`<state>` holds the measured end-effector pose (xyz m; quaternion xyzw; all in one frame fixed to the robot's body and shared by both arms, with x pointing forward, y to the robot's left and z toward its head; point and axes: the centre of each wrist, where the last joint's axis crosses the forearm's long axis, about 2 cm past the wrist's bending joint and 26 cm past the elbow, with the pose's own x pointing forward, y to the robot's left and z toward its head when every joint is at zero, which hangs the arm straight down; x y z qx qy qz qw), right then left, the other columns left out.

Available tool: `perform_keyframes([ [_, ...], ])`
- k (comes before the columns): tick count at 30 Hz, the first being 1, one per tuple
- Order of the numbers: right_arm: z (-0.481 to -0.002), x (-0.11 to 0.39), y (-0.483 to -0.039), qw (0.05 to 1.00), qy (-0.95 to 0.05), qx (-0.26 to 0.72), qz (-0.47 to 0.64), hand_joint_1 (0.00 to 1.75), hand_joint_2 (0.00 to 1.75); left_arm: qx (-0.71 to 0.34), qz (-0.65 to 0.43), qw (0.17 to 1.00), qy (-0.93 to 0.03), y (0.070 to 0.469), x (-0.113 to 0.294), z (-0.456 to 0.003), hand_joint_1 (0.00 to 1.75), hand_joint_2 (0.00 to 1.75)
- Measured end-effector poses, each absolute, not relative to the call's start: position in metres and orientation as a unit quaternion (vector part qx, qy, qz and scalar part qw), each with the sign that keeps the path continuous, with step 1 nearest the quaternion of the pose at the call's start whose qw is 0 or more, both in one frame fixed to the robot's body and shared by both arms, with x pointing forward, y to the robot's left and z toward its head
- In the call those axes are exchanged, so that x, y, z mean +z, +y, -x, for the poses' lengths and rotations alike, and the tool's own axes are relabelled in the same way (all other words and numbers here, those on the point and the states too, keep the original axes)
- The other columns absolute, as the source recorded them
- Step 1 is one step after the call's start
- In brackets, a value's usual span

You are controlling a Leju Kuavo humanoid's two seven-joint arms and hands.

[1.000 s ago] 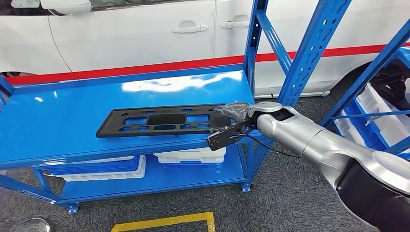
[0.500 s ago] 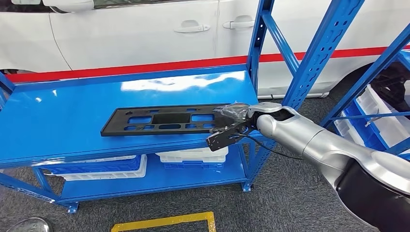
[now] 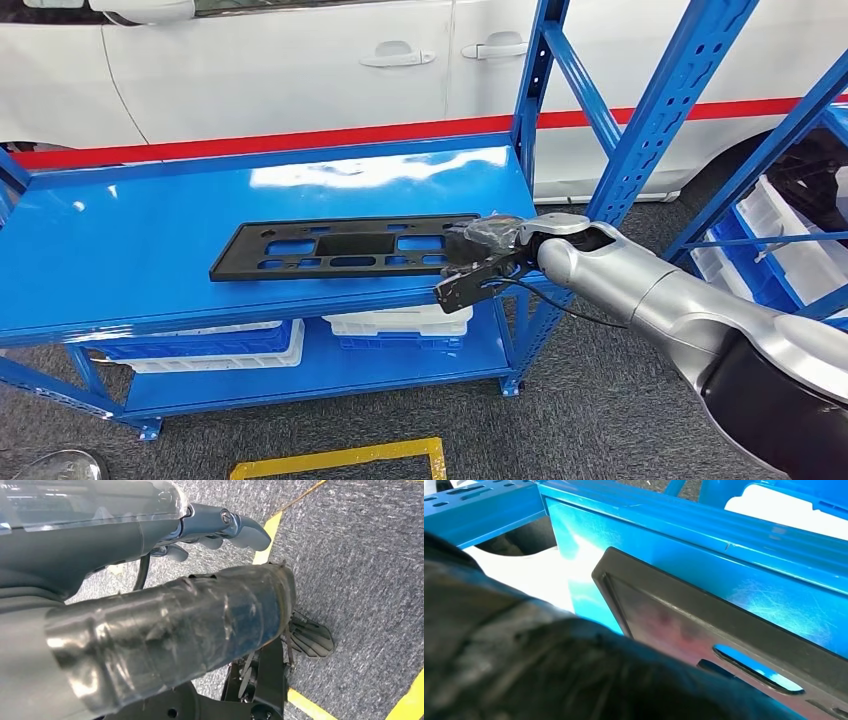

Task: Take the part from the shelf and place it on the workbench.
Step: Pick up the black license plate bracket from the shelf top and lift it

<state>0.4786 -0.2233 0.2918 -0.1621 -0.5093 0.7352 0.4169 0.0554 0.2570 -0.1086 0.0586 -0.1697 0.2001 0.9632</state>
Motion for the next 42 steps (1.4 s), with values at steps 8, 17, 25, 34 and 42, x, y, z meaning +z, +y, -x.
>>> perform_keyframes([
  [8,-0.478,0.29,-0.226,0.419,-0.508,0.735,0.161,0.0,0.0,0.197,-0.058,0.964,-0.17,0.257,-0.109,-0.055,0.0,0.0],
  [17,-0.477,0.283,-0.231,0.424,-0.504,0.736,0.159,0.0,0.0,0.192,-0.058,0.965,-0.171,0.256,-0.109,-0.055,0.0,0.0],
  [25,-0.476,0.277,-0.237,0.432,-0.501,0.734,0.155,0.0,0.0,0.188,-0.056,0.966,-0.171,0.255,-0.108,-0.055,0.0,0.0],
  [34,-0.475,0.271,-0.244,0.435,-0.502,0.73,0.16,0.0,1.75,0.182,-0.055,0.967,-0.17,0.253,-0.108,-0.055,0.0,0.0],
  [42,-0.475,0.269,-0.248,0.437,-0.502,0.729,0.161,0.0,0.0,0.181,-0.054,0.967,-0.169,0.253,-0.108,-0.055,0.0,0.0],
])
